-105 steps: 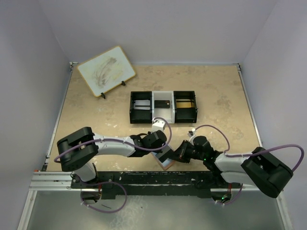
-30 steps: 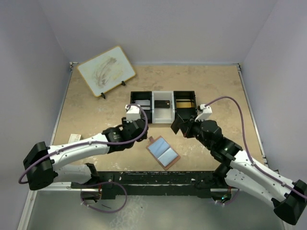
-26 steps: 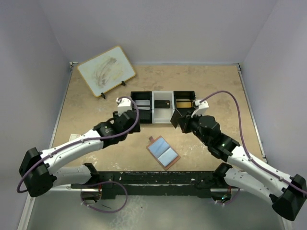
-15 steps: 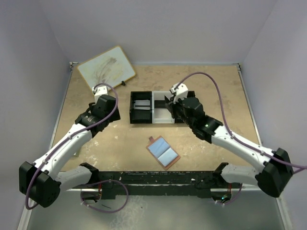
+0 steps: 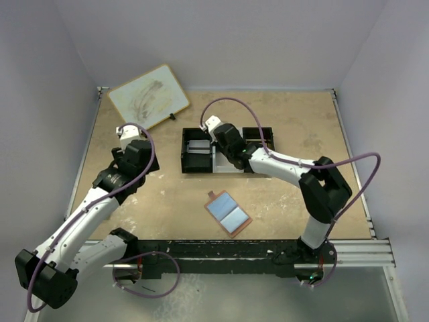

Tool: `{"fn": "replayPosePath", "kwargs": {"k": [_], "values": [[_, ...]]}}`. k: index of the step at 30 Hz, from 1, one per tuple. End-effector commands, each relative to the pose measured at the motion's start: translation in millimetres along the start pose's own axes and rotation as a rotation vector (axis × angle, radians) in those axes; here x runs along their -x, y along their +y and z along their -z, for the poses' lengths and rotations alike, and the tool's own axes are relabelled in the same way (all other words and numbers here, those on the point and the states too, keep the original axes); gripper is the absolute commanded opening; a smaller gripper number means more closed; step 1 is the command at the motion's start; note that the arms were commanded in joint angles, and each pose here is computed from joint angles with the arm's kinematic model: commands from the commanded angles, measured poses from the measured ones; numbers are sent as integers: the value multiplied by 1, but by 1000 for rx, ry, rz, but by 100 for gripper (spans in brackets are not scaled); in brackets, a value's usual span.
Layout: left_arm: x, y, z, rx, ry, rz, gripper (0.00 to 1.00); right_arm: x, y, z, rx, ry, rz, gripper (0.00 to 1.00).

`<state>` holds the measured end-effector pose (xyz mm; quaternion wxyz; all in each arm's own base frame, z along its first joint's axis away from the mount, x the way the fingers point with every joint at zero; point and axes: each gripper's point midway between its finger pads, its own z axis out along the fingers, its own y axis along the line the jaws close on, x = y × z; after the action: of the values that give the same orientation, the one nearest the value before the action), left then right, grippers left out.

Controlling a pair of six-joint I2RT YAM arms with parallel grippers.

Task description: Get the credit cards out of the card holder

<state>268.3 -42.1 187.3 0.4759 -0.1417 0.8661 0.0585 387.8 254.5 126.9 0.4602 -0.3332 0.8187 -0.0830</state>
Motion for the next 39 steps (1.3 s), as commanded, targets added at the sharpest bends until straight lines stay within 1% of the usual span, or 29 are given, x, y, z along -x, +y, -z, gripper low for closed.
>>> {"fn": "replayPosePath", "kwargs": {"k": [1, 6, 12, 19, 25, 30, 33, 36, 39], "values": [[4, 4, -3, 31, -14, -13, 70, 31, -25, -1, -89, -59, 111, 0], [3, 4, -3, 30, -12, -16, 70, 27, -13, -23, -62, -50, 198, 0], [4, 3, -2, 24, -14, -15, 71, 14, -12, -45, -82, -14, 298, 0], [3, 3, -3, 23, -12, -18, 71, 16, -14, -58, -109, -28, 346, 0], [3, 2, -3, 22, -12, -20, 71, 10, -2, -71, -61, -12, 375, 0], [3, 2, -3, 21, -8, -24, 71, 6, 7, -73, -10, -15, 384, 7], [2, 2, -4, 24, -5, -27, 71, 5, 7, -70, 10, -15, 376, 16], [1, 2, -5, 24, -3, -29, 71, 9, 4, -63, 29, -27, 356, 28], [1, 2, -5, 25, -2, -32, 71, 14, -1, -56, 28, -39, 331, 33]]}}
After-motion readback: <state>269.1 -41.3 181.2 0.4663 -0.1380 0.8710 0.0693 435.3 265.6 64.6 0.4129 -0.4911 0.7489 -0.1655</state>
